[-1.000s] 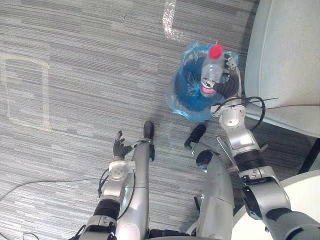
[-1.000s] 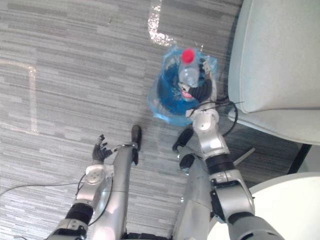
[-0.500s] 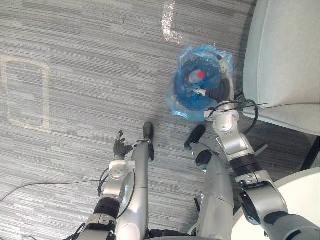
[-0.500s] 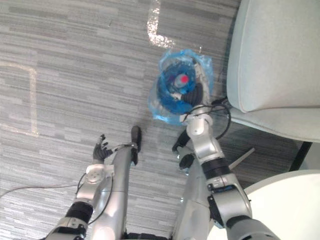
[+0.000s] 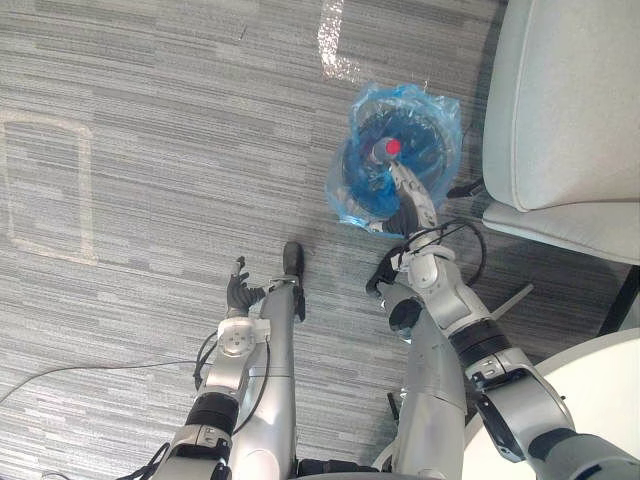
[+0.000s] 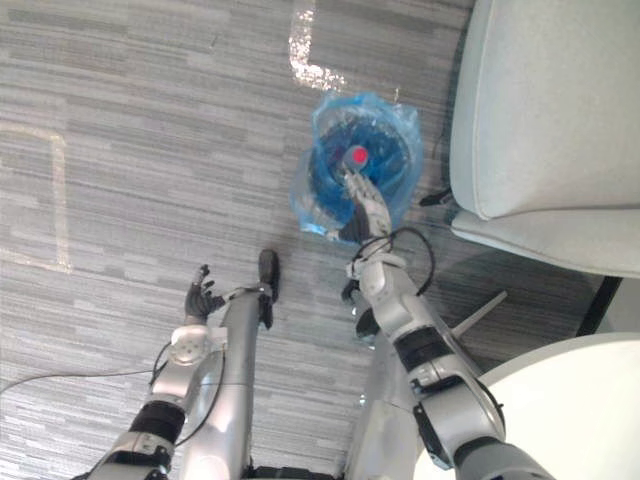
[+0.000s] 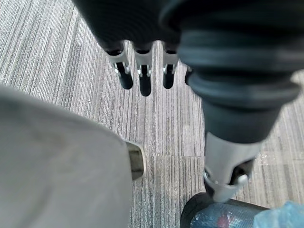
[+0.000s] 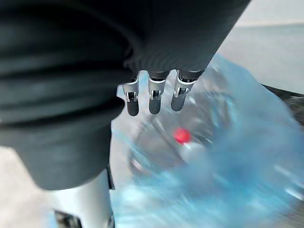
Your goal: Gather rubbish on tea table into small bin, then transfer packed bag to large trash can.
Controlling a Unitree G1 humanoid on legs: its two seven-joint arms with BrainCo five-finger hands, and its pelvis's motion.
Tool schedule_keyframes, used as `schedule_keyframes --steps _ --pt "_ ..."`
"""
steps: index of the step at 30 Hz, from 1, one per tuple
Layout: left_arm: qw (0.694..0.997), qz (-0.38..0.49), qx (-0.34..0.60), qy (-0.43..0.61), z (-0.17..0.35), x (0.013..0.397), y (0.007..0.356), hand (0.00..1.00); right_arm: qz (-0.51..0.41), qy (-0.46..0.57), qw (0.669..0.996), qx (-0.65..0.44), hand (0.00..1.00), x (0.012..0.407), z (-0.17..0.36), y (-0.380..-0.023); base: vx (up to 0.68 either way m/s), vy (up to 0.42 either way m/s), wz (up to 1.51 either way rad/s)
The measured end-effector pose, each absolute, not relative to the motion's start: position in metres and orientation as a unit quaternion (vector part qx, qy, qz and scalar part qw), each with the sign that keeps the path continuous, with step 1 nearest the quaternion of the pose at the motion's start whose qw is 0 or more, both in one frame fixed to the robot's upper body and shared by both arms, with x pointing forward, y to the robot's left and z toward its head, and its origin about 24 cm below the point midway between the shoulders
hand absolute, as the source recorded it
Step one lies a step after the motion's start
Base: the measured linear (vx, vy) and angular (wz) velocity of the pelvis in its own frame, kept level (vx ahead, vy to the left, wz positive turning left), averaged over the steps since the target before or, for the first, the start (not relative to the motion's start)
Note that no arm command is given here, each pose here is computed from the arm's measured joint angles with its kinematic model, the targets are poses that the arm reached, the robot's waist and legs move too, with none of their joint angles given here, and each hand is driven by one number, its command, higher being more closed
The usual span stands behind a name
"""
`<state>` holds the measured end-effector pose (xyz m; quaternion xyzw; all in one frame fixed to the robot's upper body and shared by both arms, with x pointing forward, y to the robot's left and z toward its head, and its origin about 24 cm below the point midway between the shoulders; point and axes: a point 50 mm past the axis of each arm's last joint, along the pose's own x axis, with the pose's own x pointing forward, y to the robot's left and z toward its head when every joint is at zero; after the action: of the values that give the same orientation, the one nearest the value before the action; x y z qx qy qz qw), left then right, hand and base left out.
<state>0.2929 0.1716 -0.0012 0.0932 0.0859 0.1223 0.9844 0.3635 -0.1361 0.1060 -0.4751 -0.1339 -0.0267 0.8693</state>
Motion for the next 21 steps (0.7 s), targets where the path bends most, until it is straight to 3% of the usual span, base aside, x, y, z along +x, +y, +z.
schedule_keyframes --steps 11,18,19,21 --pt "0.987 0.119 0.087 0.06 0.01 0.296 0.168 0.0 -0.057 -0.054 0.867 -0.492 0.0 0.369 0.081 -0.147 0.01 -0.002 0.04" --pt "0.989 0.133 0.047 0.053 0.013 0.297 0.167 0.0 -0.087 -0.065 0.868 -0.485 0.0 0.377 0.096 -0.145 0.0 -0.004 0.06" --pt "0.986 0.155 0.018 0.059 0.012 0.304 0.171 0.0 -0.089 -0.072 0.862 -0.494 1.0 0.38 0.102 -0.143 0.0 0.0 0.0" --pt "0.982 0.175 0.01 0.07 0.012 0.311 0.178 0.0 -0.087 -0.077 0.856 -0.503 1.0 0.384 0.108 -0.136 0.0 0.0 0.0"
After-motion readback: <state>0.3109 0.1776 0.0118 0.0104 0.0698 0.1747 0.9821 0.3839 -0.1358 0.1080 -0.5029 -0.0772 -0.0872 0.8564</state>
